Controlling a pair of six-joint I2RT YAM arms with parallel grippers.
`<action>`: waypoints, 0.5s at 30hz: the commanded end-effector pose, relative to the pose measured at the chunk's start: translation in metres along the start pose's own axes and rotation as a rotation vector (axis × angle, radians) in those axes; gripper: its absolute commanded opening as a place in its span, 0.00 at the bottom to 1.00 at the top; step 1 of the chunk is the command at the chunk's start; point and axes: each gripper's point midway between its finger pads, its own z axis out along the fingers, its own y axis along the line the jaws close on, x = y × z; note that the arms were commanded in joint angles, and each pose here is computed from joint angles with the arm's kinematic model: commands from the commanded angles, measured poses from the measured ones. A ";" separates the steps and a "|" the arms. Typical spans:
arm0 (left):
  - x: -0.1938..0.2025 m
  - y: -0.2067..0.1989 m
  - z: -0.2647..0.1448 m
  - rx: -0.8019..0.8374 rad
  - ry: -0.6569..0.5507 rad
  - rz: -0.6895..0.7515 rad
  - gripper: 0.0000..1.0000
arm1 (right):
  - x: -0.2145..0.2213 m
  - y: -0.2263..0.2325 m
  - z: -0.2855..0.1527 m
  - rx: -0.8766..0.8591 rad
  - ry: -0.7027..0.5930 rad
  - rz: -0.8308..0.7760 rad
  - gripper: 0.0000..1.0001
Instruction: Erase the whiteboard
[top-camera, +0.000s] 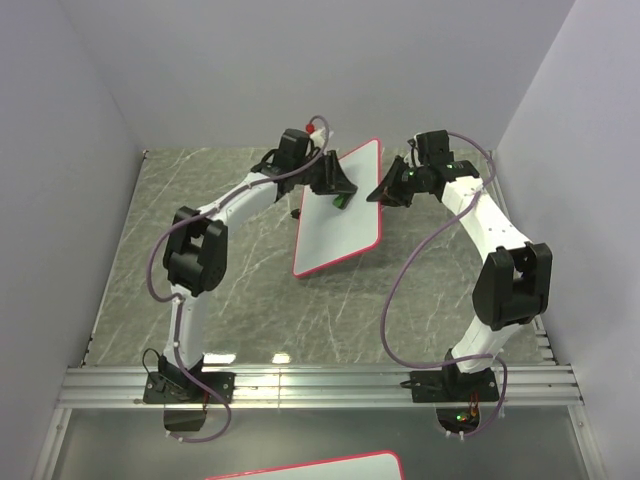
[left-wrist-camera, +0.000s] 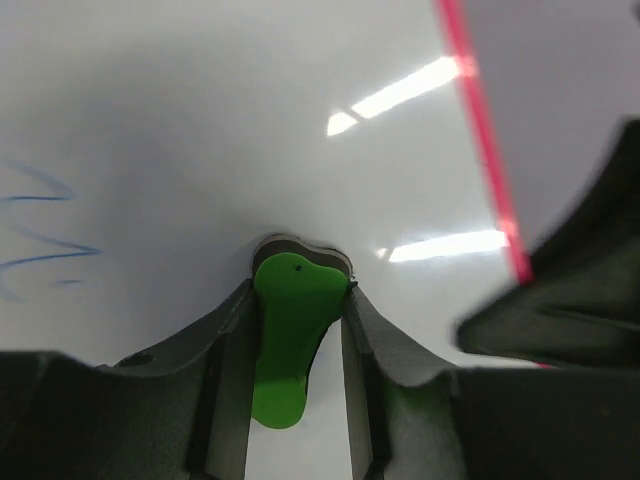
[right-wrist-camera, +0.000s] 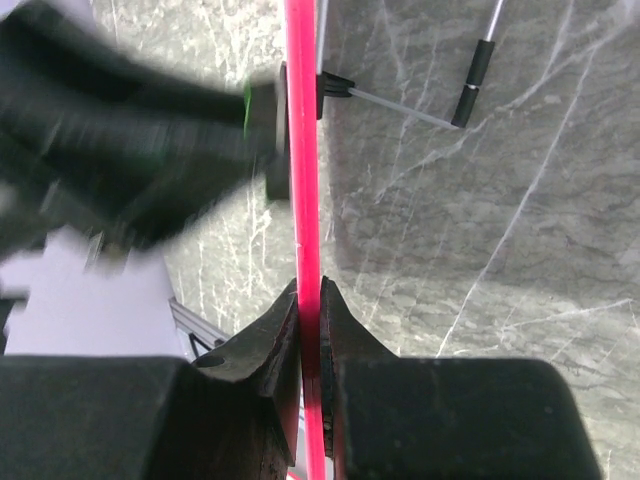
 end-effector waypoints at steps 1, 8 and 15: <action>0.039 -0.103 -0.010 0.237 0.111 0.088 0.00 | -0.013 0.021 -0.008 -0.063 -0.054 -0.047 0.00; 0.047 -0.102 -0.021 0.246 0.095 0.023 0.00 | -0.016 0.021 -0.002 -0.064 -0.048 -0.040 0.00; 0.050 -0.019 -0.010 0.055 0.088 -0.087 0.00 | -0.012 0.019 -0.005 -0.054 -0.047 -0.048 0.00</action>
